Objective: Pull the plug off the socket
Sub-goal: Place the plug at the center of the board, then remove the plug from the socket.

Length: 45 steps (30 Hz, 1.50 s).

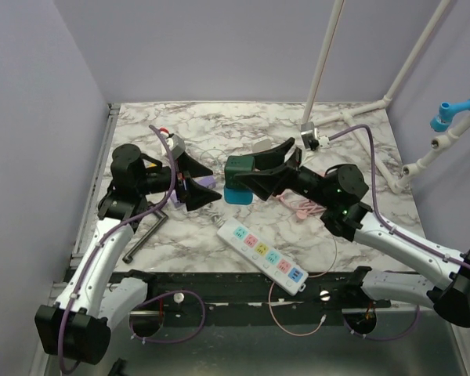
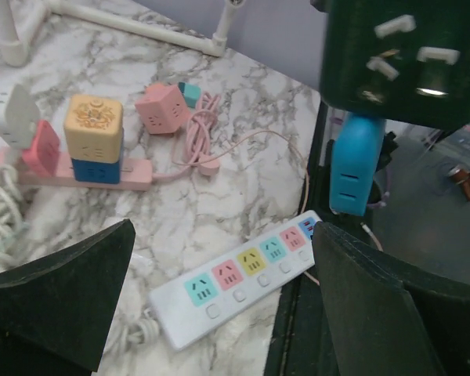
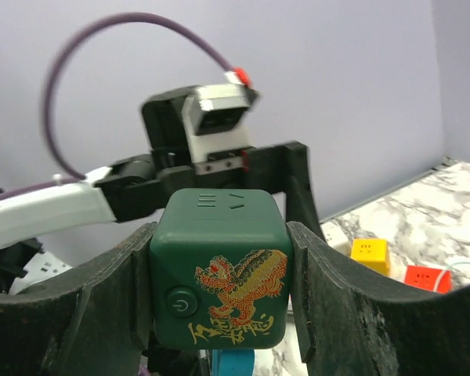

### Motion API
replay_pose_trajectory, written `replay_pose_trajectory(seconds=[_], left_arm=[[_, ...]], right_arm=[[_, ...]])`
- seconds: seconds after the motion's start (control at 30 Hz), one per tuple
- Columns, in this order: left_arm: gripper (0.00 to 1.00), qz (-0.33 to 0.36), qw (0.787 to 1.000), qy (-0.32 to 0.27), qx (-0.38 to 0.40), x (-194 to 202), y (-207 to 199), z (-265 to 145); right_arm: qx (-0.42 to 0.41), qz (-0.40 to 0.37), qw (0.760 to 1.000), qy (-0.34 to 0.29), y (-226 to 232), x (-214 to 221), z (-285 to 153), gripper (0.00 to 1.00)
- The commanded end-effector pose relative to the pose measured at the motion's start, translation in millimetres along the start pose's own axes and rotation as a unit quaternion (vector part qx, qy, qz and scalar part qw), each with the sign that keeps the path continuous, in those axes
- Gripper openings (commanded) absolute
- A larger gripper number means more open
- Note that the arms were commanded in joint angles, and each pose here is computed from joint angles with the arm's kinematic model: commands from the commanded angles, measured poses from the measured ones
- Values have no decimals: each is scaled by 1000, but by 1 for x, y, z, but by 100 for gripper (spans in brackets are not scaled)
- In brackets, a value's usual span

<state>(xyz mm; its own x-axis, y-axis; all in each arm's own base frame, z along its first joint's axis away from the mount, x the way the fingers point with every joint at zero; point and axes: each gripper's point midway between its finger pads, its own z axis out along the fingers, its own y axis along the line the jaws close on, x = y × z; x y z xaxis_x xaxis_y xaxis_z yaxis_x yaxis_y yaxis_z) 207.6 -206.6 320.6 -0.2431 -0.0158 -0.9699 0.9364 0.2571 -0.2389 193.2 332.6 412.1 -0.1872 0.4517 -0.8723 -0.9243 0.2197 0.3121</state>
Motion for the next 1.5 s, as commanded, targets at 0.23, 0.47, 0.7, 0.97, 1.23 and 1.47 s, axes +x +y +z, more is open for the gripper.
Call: replay_pose_trajectory(seconds=[0.23, 0.47, 0.7, 0.97, 1.23, 1.47], left_arm=[[98, -23, 986, -20, 163, -32, -64, 11], [99, 15, 977, 5, 212, -6, -78, 7], [98, 33, 981, -12, 190, -15, -73, 11], [98, 16, 991, -71, 115, -52, -51, 27], [87, 6, 990, -77, 122, -54, -59, 31], [41, -15, 993, -87, 79, -50, -44, 34]], right_arm=[[-106, -38, 990, -86, 46, -54, 6, 1], [-116, -52, 989, -78, 50, -57, 10, 1], [-118, -53, 988, -81, 53, -60, 9, 1], [-128, -31, 988, -86, 49, -52, 15, 1], [-129, -19, 987, -94, 46, -50, 20, 1], [-133, 3, 986, -102, 44, -46, 21, 1]])
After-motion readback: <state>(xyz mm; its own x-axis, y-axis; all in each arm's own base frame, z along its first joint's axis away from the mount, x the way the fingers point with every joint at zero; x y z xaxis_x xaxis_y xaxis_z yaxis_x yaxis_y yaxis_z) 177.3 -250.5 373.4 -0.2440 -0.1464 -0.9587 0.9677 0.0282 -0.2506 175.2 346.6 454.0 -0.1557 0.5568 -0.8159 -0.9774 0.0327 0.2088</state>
